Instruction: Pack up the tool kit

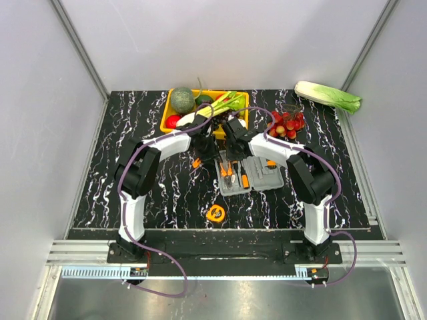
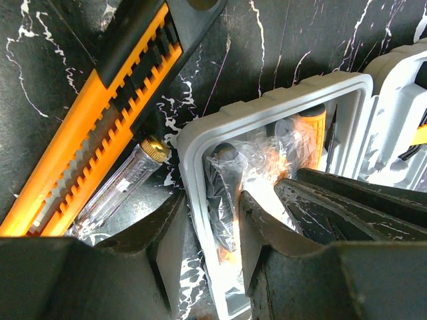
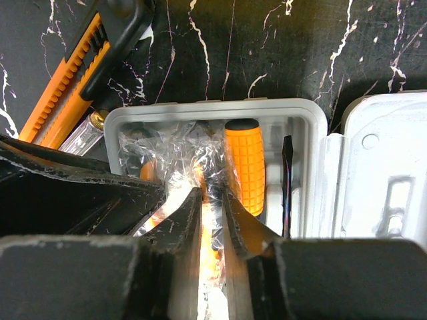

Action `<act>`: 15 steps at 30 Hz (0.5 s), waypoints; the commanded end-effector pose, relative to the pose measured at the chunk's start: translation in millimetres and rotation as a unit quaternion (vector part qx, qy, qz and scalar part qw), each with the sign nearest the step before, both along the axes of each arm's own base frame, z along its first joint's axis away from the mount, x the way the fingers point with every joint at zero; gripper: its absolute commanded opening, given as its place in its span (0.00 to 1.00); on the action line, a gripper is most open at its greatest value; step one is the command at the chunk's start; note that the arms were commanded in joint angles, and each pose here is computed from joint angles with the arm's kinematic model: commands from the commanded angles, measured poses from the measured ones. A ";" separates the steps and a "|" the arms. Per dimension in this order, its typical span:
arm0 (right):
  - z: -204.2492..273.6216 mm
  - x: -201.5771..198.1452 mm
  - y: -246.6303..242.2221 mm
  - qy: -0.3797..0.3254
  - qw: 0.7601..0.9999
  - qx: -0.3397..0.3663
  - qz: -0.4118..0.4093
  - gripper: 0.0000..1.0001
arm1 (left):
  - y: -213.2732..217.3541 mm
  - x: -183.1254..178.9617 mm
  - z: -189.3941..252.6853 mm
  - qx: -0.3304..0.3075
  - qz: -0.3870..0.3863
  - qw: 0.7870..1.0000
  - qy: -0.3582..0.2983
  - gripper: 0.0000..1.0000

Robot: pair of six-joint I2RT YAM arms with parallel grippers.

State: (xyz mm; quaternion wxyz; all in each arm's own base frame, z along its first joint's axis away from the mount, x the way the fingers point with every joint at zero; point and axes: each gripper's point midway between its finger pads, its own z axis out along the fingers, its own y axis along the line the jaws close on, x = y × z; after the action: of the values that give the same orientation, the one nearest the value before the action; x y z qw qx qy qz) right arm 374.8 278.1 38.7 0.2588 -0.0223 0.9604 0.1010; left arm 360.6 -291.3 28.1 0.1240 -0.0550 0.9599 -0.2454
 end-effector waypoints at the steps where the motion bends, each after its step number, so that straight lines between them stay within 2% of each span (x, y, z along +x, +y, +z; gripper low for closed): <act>1: -32.4 -16.5 -13.0 0.045 0.999 -0.028 0.000 0.20 | 12.6 -15.0 -28.2 0.025 -0.011 0.999 0.019 0.00; 8: -33.3 -17.9 -14.1 0.049 0.998 -0.027 -0.005 0.20 | 17.8 -21.6 -43.0 0.017 -0.015 1.000 0.009 0.00; 13: -31.8 -18.2 -10.7 0.051 0.998 -0.020 -0.006 0.20 | 17.6 -27.0 -52.4 -0.034 -0.003 0.999 -0.011 0.00; 15: -31.3 -18.0 -10.0 0.051 0.999 -0.018 -0.007 0.20 | 14.7 -25.4 -49.9 -0.050 -0.001 0.998 -0.026 0.07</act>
State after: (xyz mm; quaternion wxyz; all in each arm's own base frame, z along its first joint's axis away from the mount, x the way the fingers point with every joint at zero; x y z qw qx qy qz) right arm 374.2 279.0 38.2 0.2559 -0.0196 0.9607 0.1055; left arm 359.5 -290.2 24.4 0.1697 -0.0548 0.9324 -0.3144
